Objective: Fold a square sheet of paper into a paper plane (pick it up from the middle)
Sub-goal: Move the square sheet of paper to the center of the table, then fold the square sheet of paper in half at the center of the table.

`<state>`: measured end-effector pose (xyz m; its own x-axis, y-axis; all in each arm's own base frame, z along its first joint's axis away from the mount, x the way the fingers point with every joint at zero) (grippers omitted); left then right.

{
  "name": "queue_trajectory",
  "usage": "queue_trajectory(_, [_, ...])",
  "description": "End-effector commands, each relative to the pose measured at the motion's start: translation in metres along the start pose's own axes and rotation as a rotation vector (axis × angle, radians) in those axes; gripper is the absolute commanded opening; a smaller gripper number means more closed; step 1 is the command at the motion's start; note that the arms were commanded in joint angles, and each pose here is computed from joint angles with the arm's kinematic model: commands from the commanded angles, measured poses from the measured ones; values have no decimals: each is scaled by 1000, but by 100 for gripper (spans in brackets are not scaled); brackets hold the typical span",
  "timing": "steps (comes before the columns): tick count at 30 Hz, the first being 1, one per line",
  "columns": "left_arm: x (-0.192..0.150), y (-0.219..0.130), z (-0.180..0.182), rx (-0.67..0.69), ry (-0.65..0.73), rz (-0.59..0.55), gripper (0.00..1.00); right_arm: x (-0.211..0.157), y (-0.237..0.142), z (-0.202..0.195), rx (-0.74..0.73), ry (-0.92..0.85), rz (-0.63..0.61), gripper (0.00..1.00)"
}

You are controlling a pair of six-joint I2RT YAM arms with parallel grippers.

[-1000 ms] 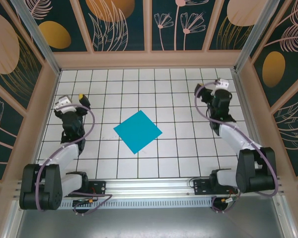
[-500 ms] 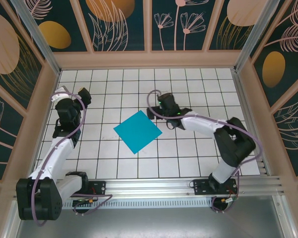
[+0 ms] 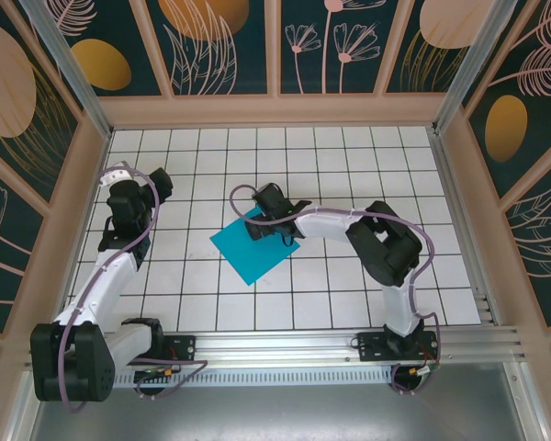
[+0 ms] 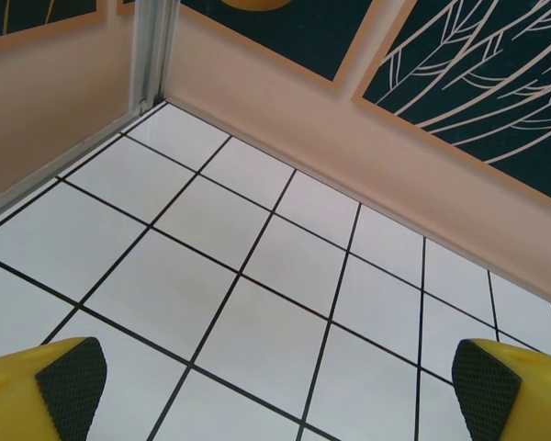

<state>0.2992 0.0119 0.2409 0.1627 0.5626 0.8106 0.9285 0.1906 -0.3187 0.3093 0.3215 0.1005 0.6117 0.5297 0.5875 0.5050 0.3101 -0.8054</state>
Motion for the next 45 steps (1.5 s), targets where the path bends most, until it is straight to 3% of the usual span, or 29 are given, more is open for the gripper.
queue_trajectory(1, [8, 1, -4, -8, 8, -16, 99, -3, 7, 1, -45, -65, 45, 95])
queue_trajectory(9, [6, 6, -5, -4, 12, -2, 98, -24, 24, -22, -169, -71, 148, 95])
queue_trajectory(16, [4, 9, -5, 2, 15, 12, 99, -50, 18, -88, -280, 9, 199, 96])
queue_trajectory(21, [4, 8, -4, 10, 17, 14, 98, -49, 13, -137, -340, 90, 197, 96])
queue_trajectory(24, [4, 8, -4, 13, 17, 16, 98, -24, -2, -137, -299, 123, 145, 95])
queue_trajectory(27, [5, 8, -5, 11, 15, 24, 99, 10, -35, -126, -129, 207, 94, 96])
queue_trajectory(30, [4, 7, -5, -2, 10, 30, 99, 18, -52, -116, -18, 267, 109, 99])
queue_trajectory(37, [1, 7, -6, -15, 8, 44, 99, 12, -33, -108, 50, 373, 225, 99])
queue_trajectory(45, [-1, 8, -5, -14, 9, 50, 99, 8, -7, -101, 53, 275, 327, 99])
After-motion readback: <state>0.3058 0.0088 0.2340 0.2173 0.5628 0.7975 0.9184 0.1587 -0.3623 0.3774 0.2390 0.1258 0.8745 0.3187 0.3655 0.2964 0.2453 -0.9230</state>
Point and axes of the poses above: each hand's point on the last joint's axis, 136 mm out from that joint toward the fingers, its own y axis out along the fingers, its own z axis along the line the jaws close on, x = y × z, the point moved 8 cm from there along -y, back along the fingers, and after that the axes turned 8 degrees about -y, right-handed, at the moved point
